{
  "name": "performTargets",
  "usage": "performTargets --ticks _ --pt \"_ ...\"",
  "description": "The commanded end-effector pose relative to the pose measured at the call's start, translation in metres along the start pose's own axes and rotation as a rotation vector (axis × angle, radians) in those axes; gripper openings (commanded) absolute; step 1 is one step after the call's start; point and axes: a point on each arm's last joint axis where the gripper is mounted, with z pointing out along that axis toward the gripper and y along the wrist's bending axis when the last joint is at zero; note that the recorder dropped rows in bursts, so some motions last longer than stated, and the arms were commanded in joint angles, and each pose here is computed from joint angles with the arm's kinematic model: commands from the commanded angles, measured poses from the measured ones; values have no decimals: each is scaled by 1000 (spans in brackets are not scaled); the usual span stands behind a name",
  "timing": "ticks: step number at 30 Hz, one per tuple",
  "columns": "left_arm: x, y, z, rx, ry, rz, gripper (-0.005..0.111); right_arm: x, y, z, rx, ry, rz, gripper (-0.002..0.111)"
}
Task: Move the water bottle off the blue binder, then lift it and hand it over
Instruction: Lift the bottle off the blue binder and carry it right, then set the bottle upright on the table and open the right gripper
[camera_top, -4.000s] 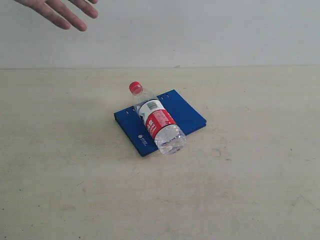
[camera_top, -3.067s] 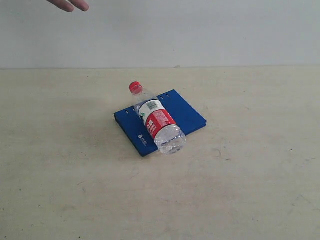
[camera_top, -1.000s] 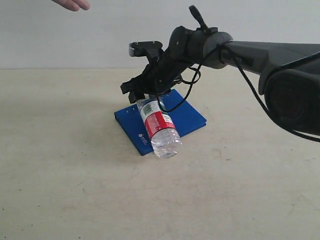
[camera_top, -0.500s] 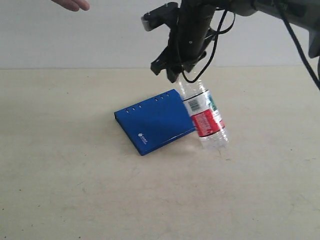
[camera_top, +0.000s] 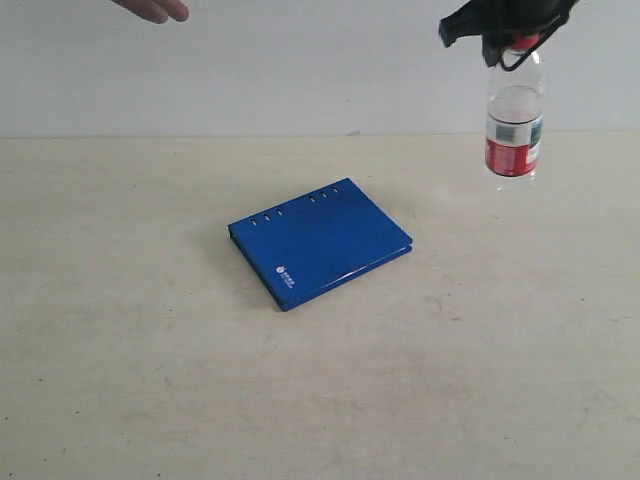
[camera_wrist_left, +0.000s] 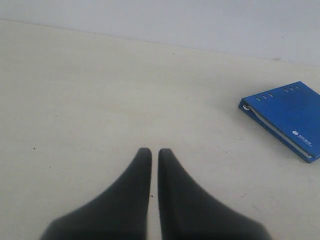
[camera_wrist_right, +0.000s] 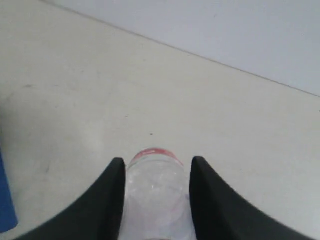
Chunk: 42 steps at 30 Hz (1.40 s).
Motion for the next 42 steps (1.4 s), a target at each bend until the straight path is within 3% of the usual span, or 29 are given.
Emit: performTargets --ticks 1,5,22,33,35,39,42 --pt "-2 0 0 6 -19 6 5 4 -38 3 -3 -39 96 0" --pt "-2 0 0 6 -19 6 5 13 -46 12 -74 -16 58 0" --pt "-2 0 0 6 -19 6 5 16 -47 15 -74 6 -56 0" --pt "-2 0 0 6 -19 6 5 23 -33 42 -182 61 -105 1" --pt "-2 0 0 6 -19 6 5 25 -30 47 -204 73 -104 6" --pt "-2 0 0 6 -19 6 5 25 -24 52 -255 69 -95 31" --pt "-2 0 0 6 -19 6 5 25 -24 52 -257 68 -99 38"
